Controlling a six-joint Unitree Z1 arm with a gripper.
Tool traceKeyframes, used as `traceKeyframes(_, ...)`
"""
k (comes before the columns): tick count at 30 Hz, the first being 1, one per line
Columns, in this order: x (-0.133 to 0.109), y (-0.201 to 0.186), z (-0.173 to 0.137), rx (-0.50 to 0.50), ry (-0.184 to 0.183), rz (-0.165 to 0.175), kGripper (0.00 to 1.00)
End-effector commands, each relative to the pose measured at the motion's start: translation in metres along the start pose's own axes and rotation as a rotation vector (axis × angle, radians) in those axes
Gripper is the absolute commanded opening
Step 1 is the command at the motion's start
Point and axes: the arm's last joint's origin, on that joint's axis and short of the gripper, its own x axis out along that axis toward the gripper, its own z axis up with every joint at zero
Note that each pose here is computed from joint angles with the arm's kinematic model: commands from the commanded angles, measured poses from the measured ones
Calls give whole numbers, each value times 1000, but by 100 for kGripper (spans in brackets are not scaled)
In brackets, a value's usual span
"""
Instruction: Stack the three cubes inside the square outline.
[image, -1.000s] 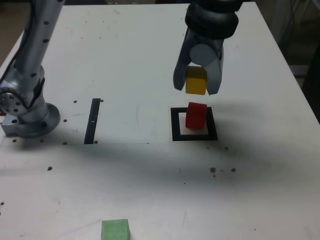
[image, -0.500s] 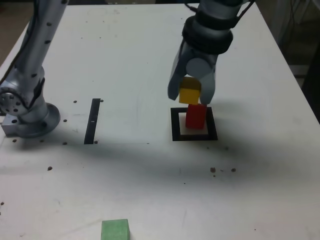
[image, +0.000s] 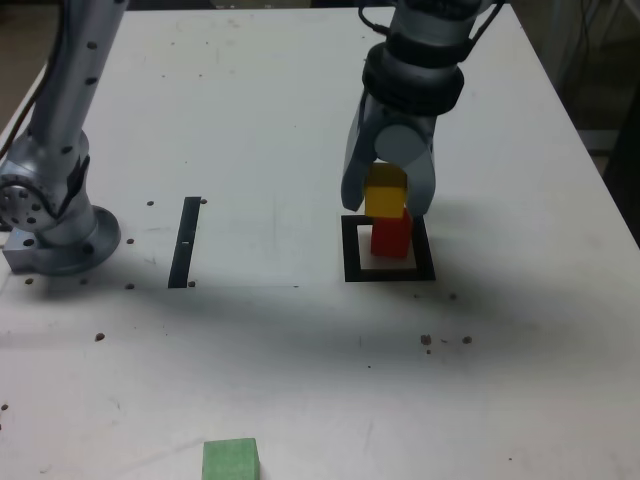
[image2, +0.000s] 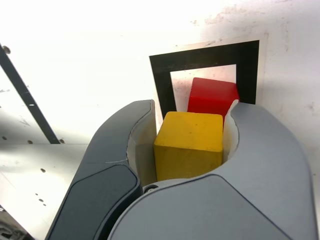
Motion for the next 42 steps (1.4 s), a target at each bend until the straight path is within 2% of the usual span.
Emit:
traceKeyframes(1,4,-1,4,0,6,-2,8)
traceKeyframes(10,10,-2,10,-5,1,5,11)
traceKeyframes(17,14,-2,11,-5,16,-2,29)
traceKeyframes(24,14,-2,11,-3,20,-3,40)
traceKeyframes(27,14,-2,11,-3,20,-7,52)
traceKeyframes(32,12,-2,9,-1,16,-10,83)
traceKeyframes(34,11,-2,8,0,17,-9,91)
traceKeyframes(37,8,-2,6,1,23,-7,98)
traceKeyframes(42,5,-2,4,4,19,-4,99)
